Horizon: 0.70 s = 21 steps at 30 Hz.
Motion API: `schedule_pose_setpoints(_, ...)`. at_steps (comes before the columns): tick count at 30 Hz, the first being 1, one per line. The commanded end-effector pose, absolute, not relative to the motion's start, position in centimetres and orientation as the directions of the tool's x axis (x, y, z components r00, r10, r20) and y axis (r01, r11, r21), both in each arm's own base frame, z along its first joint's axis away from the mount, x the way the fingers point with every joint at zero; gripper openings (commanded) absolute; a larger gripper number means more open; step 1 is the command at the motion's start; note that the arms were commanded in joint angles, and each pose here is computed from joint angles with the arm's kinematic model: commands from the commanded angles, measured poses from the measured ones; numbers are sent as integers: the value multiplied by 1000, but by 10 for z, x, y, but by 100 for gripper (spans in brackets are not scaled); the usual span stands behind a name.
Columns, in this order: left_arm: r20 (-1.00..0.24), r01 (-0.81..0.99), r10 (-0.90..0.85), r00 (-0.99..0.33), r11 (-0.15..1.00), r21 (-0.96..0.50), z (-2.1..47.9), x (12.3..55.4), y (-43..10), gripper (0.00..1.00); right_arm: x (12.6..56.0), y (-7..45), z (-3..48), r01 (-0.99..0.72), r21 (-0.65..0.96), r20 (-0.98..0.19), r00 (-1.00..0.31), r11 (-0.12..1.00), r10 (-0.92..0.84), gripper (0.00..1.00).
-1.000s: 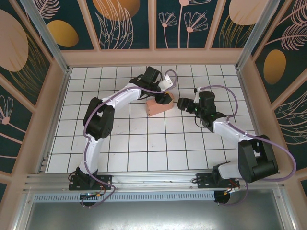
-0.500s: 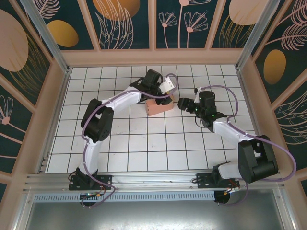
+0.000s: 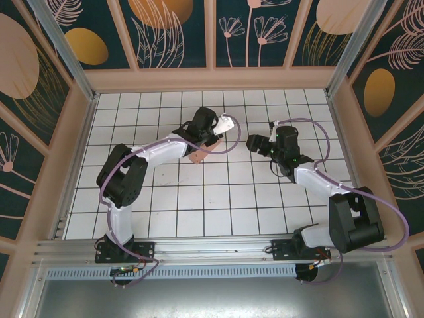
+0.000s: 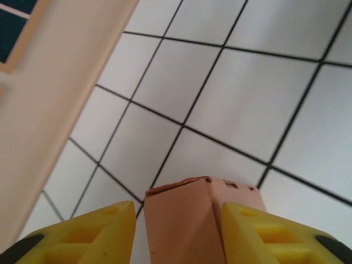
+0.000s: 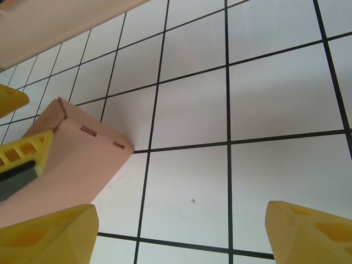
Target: Fold the paper box
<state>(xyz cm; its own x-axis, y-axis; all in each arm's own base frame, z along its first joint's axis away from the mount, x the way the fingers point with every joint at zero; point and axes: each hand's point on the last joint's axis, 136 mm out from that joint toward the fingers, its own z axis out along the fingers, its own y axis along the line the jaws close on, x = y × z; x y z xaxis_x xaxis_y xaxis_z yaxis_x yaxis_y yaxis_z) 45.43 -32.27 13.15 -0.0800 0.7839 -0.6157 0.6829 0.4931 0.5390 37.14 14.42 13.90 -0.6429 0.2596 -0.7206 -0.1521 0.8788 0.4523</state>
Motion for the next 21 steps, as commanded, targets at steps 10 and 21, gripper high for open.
schedule_pose_setpoints(10, -598, 687, 799, -60, 468, 557, 134, 444, -338, 44, 373, 146, 145, -169, 473, -728, -628, 865, 276, 80)
schedule_pose_setpoints(21, -706, 679, 702, -96, 565, 469, 155, 432, -369, 72, 372, 143, 146, -161, 472, -730, -623, 867, 282, 80)
